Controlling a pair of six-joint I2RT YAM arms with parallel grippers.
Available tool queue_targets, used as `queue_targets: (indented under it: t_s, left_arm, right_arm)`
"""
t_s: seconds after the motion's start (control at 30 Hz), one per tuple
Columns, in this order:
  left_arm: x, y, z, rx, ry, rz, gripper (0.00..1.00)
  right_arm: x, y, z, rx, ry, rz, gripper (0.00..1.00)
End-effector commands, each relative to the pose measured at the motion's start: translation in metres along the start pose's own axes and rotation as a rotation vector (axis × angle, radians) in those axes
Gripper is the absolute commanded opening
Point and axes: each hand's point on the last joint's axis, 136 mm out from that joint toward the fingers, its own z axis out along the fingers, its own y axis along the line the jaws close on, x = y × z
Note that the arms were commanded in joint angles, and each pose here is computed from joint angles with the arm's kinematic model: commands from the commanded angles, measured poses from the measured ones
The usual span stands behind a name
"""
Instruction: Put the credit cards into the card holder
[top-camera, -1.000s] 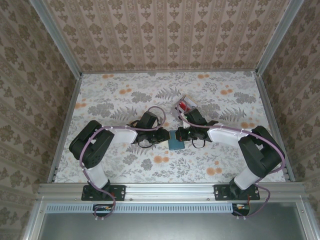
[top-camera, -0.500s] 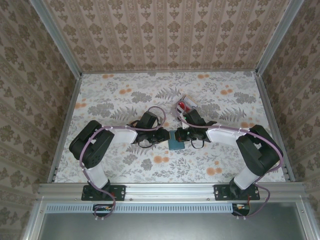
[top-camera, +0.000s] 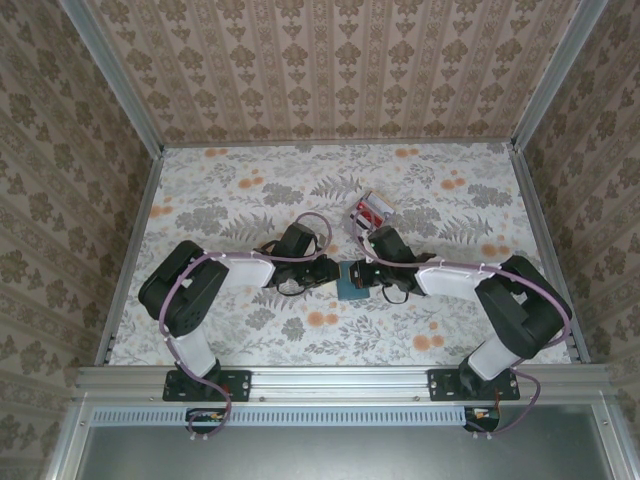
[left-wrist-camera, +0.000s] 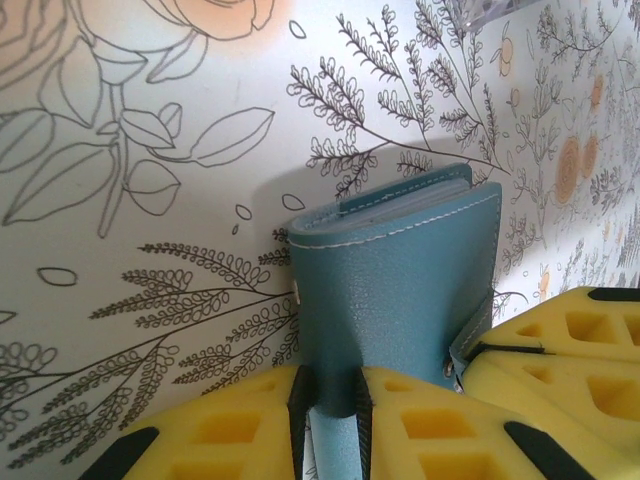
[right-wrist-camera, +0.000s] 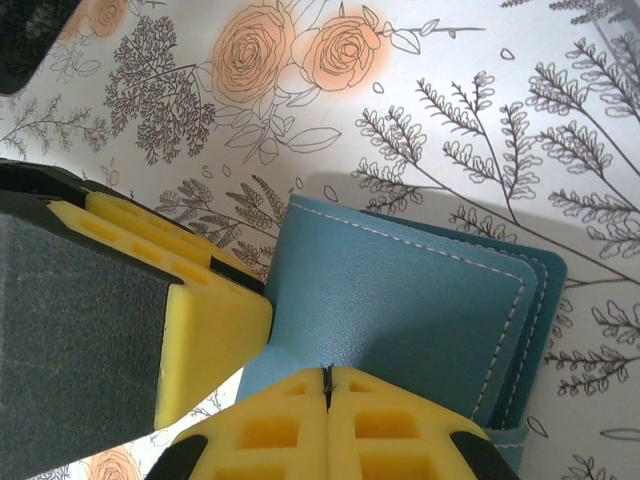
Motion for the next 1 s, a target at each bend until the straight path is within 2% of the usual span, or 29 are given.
queue_targets:
  t_s: [0.0, 0.77, 0.97]
  left_arm:
    - [0.000, -0.006, 0.005, 0.009, -0.001, 0.020, 0.23]
    - [0.005, -0.019, 0.000, 0.020, -0.016, 0.068, 0.23]
    - [0.006, -0.025, 0.001, 0.026, -0.013, 0.086, 0.23]
  right_arm:
    - [0.044, -0.026, 0.001, 0.097, 0.116, 0.028, 0.03]
    - [0.082, -0.047, -0.009, 0.179, 0.042, -0.108, 0.03]
    - [0.088, -0.044, -0.007, 0.192, 0.060, -0.134, 0.01]
